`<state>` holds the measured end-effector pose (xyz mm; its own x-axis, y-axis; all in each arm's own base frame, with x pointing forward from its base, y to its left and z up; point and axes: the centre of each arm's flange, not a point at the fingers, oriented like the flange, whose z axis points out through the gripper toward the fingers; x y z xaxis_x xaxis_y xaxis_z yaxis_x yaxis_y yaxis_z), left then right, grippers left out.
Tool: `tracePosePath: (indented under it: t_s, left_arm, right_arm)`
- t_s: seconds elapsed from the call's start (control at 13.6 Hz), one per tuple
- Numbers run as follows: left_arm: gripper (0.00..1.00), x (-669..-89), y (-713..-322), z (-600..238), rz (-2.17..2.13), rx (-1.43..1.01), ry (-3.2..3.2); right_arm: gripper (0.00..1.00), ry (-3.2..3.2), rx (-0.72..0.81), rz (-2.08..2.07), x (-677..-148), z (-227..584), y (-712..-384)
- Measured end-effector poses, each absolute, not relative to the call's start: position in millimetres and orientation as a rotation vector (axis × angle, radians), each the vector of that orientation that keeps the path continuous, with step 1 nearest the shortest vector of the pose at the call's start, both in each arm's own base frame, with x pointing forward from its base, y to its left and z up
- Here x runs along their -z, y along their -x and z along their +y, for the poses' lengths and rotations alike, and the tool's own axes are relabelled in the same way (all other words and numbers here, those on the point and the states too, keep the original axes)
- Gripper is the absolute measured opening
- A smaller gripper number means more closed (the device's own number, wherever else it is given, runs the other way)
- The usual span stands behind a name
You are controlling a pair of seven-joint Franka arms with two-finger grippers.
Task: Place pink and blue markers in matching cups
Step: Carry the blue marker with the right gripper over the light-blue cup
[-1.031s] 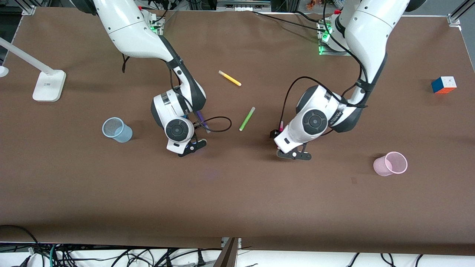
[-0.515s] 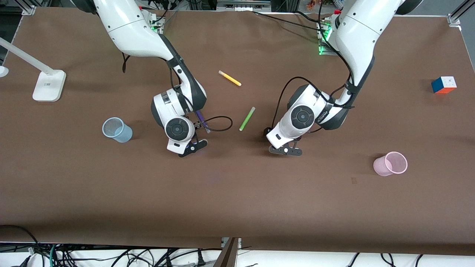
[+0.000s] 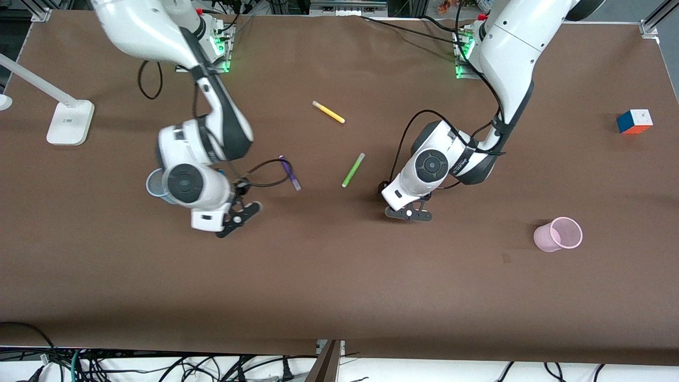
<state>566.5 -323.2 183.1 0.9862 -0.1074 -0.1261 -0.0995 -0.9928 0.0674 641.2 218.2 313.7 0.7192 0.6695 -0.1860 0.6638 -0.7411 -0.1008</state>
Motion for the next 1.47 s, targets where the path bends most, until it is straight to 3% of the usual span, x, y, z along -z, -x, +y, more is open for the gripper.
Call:
tracePosePath:
  t_s: [0.37,0.66,0.88,1.03,1.1,1.47]
  left_arm:
    - [0.98,-177.1,-562.9,-321.3,-0.158,0.185,-3.065]
    - [0.56,-177.0,-563.0,-321.4,-0.163,0.179,-3.063]
    - [0.38,-176.0,-563.5,-319.2,-0.181,0.178,-3.062]
    - [0.33,-175.9,-564.3,-317.7,-0.178,0.173,-3.061]
    - [0.19,-176.0,-565.6,-315.8,-0.174,0.172,-3.061]
    - [0.18,-177.9,-569.3,-311.0,-0.163,0.158,-3.059]
  right_arm:
    - [0.16,2.538,-0.278,-1.464,-386.7,145.7,-647.5]
    - [0.16,2.247,-0.136,-1.609,-398.2,78.8,-651.4]
    - [0.16,2.057,0.011,-1.661,-391.5,18.5,-651.9]
    - [0.16,1.959,0.076,-1.725,-382.7,-1.2,-652.2]
    - [0.16,1.908,0.098,-1.752,-372.4,-10.3,-652.5]
    - [0.16,1.755,0.117,-1.745,-325.2,-21.2,-639.6]
